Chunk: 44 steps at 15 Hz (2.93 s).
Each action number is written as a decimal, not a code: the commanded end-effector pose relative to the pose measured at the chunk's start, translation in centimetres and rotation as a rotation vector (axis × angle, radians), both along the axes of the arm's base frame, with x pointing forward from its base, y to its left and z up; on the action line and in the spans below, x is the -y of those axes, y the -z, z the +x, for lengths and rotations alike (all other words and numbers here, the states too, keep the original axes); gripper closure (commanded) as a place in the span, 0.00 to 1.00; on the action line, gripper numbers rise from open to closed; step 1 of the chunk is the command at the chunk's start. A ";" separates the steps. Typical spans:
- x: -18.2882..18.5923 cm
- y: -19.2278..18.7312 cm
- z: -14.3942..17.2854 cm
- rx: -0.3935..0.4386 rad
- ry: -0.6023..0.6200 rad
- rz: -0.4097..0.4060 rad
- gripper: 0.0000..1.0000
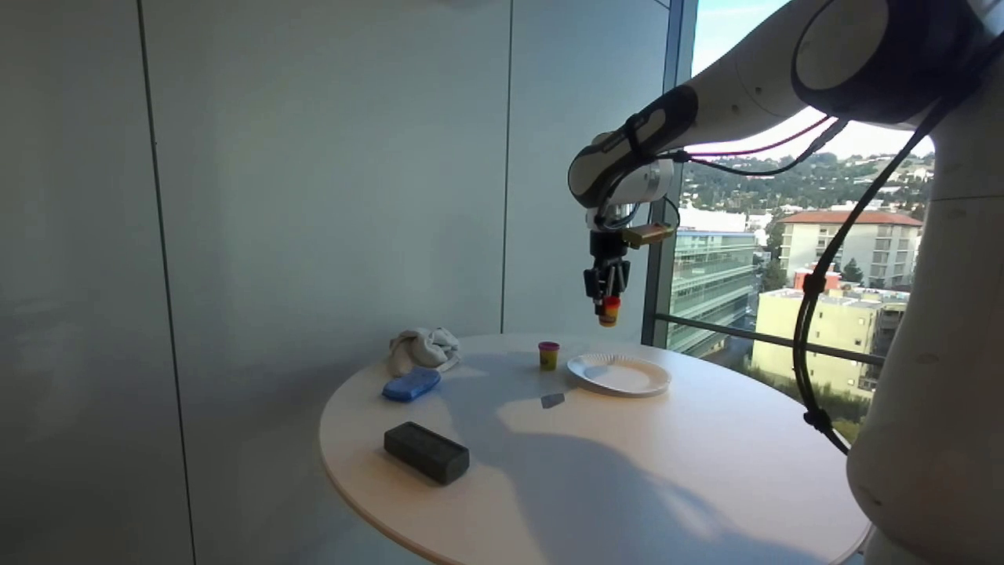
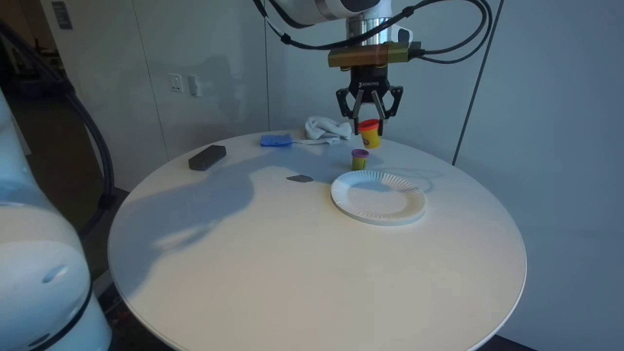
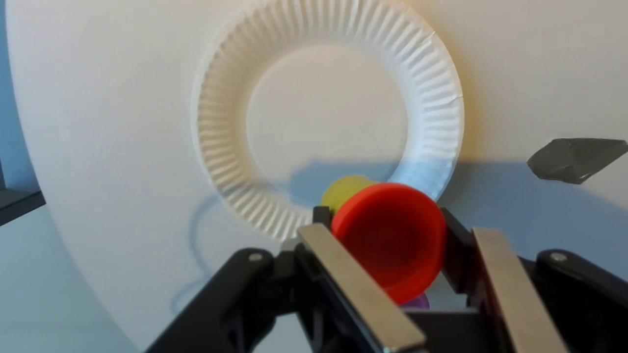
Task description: Put the yellow containers on the white plate.
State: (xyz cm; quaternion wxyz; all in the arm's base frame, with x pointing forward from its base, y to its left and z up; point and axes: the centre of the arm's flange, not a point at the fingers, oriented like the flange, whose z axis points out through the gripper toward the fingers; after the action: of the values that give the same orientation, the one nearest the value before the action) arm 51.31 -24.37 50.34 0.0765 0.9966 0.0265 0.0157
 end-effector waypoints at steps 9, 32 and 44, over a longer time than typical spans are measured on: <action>2.9 8.7 2.7 -0.036 0.181 0.086 0.72; 3.8 10.6 3.7 0.104 0.253 0.093 0.00; -7.2 4.7 8.3 0.218 -0.157 0.086 0.00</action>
State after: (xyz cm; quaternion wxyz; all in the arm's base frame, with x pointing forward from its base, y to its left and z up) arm 58.87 -17.91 45.68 0.0524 0.9871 0.0713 0.1334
